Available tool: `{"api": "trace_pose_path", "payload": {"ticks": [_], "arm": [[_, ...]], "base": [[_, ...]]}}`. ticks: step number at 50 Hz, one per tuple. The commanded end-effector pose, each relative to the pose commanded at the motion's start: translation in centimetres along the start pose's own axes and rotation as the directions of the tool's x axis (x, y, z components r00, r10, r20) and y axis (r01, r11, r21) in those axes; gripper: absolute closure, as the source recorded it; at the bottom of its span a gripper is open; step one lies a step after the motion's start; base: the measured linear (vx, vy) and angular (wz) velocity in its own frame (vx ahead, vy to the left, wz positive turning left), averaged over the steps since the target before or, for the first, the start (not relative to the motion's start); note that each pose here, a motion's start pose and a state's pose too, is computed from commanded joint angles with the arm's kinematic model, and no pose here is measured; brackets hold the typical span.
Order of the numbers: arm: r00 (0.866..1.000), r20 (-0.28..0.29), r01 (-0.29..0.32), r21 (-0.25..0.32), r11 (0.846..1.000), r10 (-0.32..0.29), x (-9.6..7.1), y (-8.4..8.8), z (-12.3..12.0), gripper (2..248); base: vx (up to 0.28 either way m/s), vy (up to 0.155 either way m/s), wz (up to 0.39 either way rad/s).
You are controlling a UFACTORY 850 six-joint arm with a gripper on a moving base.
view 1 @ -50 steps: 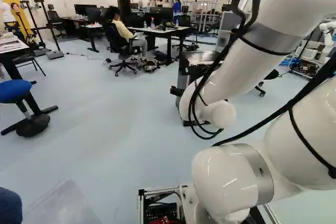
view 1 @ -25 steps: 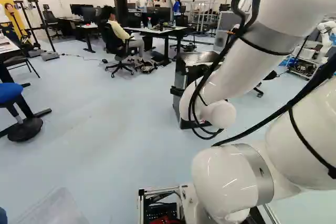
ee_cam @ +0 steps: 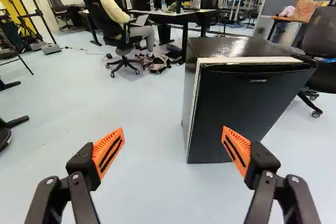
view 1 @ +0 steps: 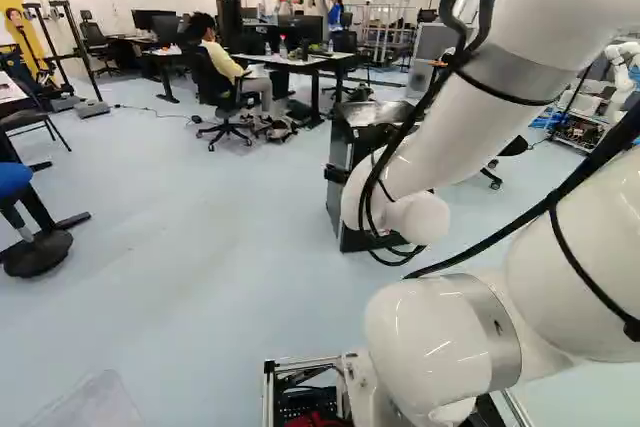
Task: Grab a drink from the fridge
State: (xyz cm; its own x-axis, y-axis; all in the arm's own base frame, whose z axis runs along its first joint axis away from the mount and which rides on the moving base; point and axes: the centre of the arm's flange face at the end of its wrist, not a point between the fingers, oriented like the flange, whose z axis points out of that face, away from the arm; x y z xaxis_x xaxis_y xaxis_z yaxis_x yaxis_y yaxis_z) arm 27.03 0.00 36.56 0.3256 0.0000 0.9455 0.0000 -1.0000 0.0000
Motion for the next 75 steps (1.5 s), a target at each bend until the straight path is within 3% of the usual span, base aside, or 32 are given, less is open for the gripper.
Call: {"api": "trace_pose_path", "payload": {"ticks": [75], "arm": [[1.000, 0.000, 0.000, 0.000, 1.000, 0.000, 0.00, 0.00, 0.00, 3]], "base": [[0.063, -0.061, -0.004]]}}
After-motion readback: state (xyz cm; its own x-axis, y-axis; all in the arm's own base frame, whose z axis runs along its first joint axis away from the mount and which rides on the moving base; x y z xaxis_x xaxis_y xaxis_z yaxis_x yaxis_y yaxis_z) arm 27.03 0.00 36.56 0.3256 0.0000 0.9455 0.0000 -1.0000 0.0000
